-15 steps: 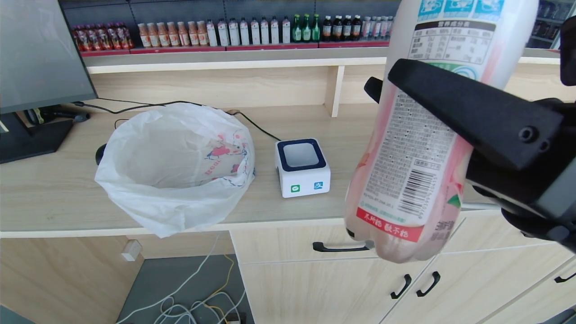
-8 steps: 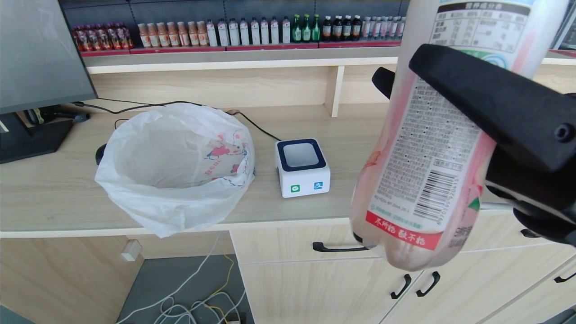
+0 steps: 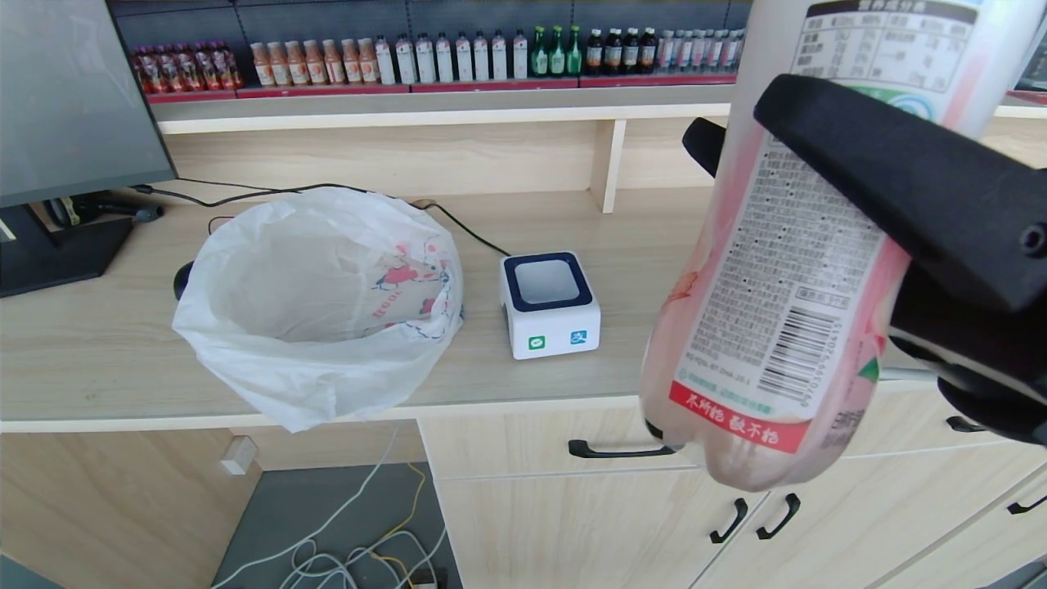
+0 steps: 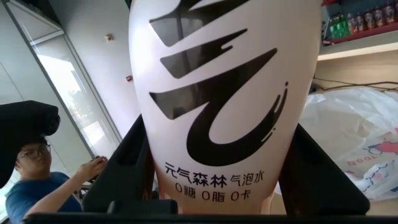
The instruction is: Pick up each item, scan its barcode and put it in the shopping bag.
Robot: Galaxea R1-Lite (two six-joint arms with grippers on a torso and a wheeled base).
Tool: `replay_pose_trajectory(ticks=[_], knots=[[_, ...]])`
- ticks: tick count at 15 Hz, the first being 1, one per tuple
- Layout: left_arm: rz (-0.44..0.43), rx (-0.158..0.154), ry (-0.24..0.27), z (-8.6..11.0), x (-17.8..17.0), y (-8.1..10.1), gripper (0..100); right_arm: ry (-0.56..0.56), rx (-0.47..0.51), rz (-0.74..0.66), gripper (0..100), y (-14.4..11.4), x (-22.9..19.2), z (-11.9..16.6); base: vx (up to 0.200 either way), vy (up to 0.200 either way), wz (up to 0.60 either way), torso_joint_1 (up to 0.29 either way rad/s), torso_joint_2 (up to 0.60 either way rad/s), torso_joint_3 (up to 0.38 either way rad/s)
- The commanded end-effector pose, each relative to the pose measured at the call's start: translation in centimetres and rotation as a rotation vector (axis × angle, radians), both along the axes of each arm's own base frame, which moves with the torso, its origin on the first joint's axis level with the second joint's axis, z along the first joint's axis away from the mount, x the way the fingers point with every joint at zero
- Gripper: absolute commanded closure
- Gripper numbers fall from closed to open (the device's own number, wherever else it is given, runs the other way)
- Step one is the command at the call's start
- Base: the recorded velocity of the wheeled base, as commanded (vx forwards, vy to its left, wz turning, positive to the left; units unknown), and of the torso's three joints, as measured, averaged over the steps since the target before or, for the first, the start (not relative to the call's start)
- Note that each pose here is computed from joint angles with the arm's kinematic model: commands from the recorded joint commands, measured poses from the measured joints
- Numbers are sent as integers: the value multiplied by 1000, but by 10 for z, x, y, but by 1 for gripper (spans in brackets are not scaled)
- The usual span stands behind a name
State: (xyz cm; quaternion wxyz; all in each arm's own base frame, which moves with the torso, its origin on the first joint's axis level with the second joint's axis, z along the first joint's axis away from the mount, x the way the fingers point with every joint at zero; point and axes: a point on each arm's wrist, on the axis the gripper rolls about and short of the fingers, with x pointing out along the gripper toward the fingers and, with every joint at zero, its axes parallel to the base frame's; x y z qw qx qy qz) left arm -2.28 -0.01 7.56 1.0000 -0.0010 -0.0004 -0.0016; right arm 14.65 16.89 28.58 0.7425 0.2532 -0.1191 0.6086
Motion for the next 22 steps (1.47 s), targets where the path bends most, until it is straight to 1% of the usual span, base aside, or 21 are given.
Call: replay_pose_trajectory(ticks=[1, 2, 3, 6, 7, 8, 10, 12, 16, 17, 20, 22], knots=[[0, -1, -1, 0, 0, 0, 0, 5, -15, -12, 100, 1, 4, -4, 0, 0, 0, 0, 0, 0], [0, 0, -1, 0, 0, 0, 0, -23, -50, -61, 100, 0, 14, -8, 0, 0, 0, 0, 0, 0], [0, -1, -1, 0, 0, 0, 0, -23, -71, -70, 100, 0, 16, -10, 0, 0, 0, 0, 0, 0], [0, 0, -1, 0, 0, 0, 0, -83, -292, -291, 100, -7, 54, -43, 0, 0, 0, 0, 0, 0], [0, -1, -1, 0, 0, 0, 0, -111, -349, -344, 100, -9, 63, -50, 0, 0, 0, 0, 0, 0], [0, -1, -1, 0, 0, 0, 0, -119, -378, -374, 100, -9, 69, -53, 0, 0, 0, 0, 0, 0], [0, -1, -1, 0, 0, 0, 0, -75, -374, -513, 100, -10, 81, -51, 0, 0, 0, 0, 0, 0], [0, -1, -1, 0, 0, 0, 0, -50, -382, -668, 100, -10, 84, -48, 0, 0, 0, 0, 0, 0], [0, -1, -1, 0, 0, 0, 0, -105, -431, -835, 100, -16, 79, -46, 0, 0, 0, 0, 0, 0], [0, 0, 1, 0, 0, 0, 0, -118, -449, -869, 100, -18, 78, -46, 0, 0, 0, 0, 0, 0], [0, -1, -1, 0, 0, 0, 0, -109, -462, -879, 100, -23, 71, -50, 0, 0, 0, 0, 0, 0], [0, -1, 1, 0, 0, 0, 0, -72, -461, -918, 100, -36, 58, -54, 0, 0, 0, 0, 0, 0]])
